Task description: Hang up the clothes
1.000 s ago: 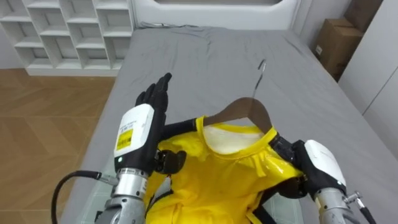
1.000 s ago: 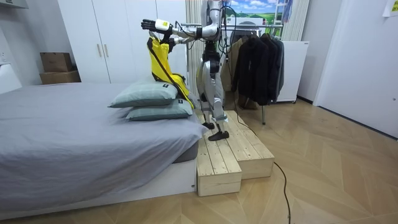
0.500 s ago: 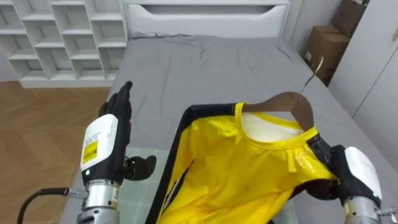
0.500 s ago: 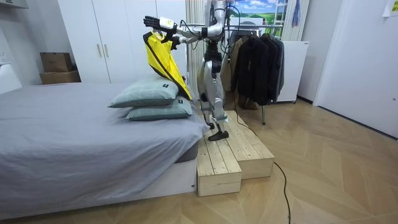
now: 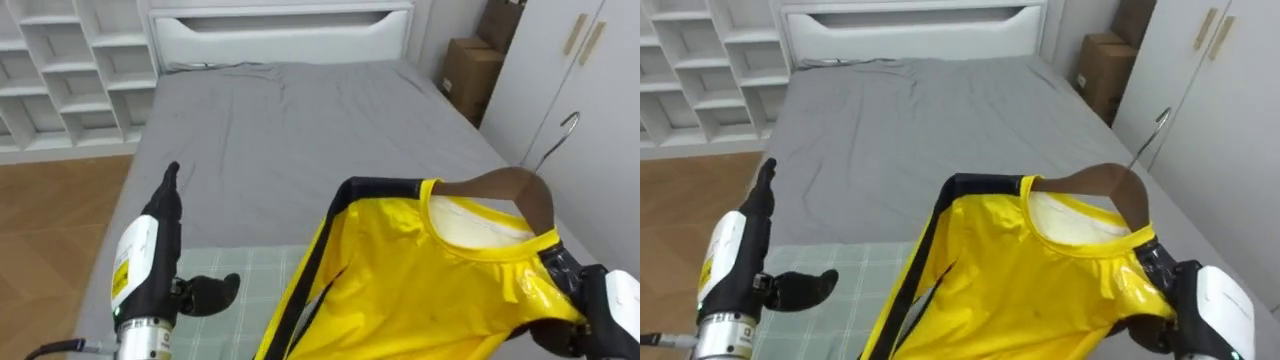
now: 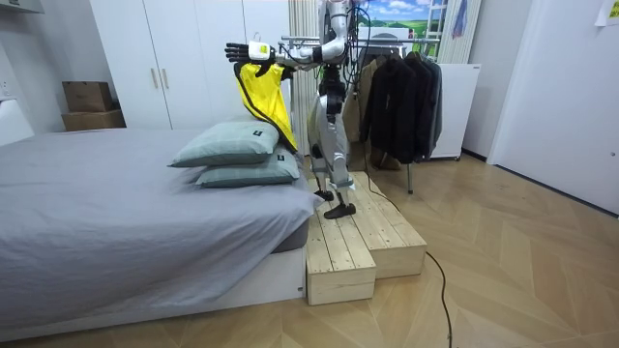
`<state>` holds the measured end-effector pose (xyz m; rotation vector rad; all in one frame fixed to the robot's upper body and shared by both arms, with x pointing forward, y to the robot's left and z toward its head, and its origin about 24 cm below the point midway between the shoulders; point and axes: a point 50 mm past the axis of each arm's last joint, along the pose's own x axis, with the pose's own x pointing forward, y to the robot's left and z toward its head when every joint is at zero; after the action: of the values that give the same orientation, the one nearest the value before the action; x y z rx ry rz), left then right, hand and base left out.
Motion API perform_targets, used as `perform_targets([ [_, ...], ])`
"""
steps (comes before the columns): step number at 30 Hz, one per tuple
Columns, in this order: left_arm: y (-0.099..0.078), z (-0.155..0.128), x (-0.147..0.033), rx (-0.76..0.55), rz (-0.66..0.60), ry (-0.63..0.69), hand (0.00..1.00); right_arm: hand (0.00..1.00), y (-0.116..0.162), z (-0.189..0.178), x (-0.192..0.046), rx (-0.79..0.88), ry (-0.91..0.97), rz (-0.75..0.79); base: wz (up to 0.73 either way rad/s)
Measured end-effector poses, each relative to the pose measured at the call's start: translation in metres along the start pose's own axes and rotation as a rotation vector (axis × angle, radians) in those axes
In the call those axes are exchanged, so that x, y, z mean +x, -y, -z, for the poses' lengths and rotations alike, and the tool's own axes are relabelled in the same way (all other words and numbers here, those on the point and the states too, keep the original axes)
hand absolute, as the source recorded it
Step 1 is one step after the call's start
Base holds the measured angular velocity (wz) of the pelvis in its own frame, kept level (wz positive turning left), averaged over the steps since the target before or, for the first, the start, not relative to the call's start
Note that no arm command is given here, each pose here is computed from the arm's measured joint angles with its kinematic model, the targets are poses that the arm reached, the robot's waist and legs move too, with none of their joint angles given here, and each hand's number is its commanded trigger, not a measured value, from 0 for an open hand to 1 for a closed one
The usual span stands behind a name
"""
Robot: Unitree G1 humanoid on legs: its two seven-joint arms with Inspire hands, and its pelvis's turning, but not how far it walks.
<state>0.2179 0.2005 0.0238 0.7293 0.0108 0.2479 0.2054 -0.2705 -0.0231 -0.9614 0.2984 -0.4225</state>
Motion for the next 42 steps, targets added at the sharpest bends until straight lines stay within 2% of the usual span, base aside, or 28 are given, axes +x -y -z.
perform_targets([
  [4, -0.007, 0.011, -0.004, -0.01, -0.023, -0.046, 0.0, 1.0, 0.006, -0.01, 0.001, -0.003, 0.076, 0.025, -1.31],
  [9, -0.003, 0.016, -0.007, -0.136, 0.006, -0.099, 0.0, 1.0, 0.006, -0.005, -0.001, -0.003, 0.063, 0.032, -0.76],
  [11, -0.001, 0.027, -0.008, -0.206, 0.013, -0.158, 0.0, 1.0, 0.004, -0.004, -0.002, 0.007, 0.059, 0.046, -0.57],
  [16, 0.012, 0.049, -0.015, -0.263, 0.083, -0.277, 0.0, 1.0, -0.002, -0.006, -0.005, 0.018, 0.086, 0.022, -0.59],
  [23, 0.023, 0.05, -0.019, -0.334, 0.137, -0.297, 0.0, 1.0, -0.01, -0.016, -0.008, -0.068, 0.161, -0.023, -0.79],
  [29, 0.054, 0.031, -0.028, -0.387, 0.268, -0.245, 0.0, 1.0, -0.017, -0.026, -0.012, -0.064, 0.223, -0.054, -0.84],
  [35, 0.063, 0.024, -0.03, -0.413, 0.299, -0.225, 0.0, 1.0, -0.018, -0.038, -0.013, -0.069, 0.299, -0.055, -1.18],
  [42, 0.073, 0.024, -0.03, -0.4, 0.36, -0.221, 0.0, 1.0, -0.013, -0.046, -0.012, -0.055, 0.323, -0.018, -0.73],
])
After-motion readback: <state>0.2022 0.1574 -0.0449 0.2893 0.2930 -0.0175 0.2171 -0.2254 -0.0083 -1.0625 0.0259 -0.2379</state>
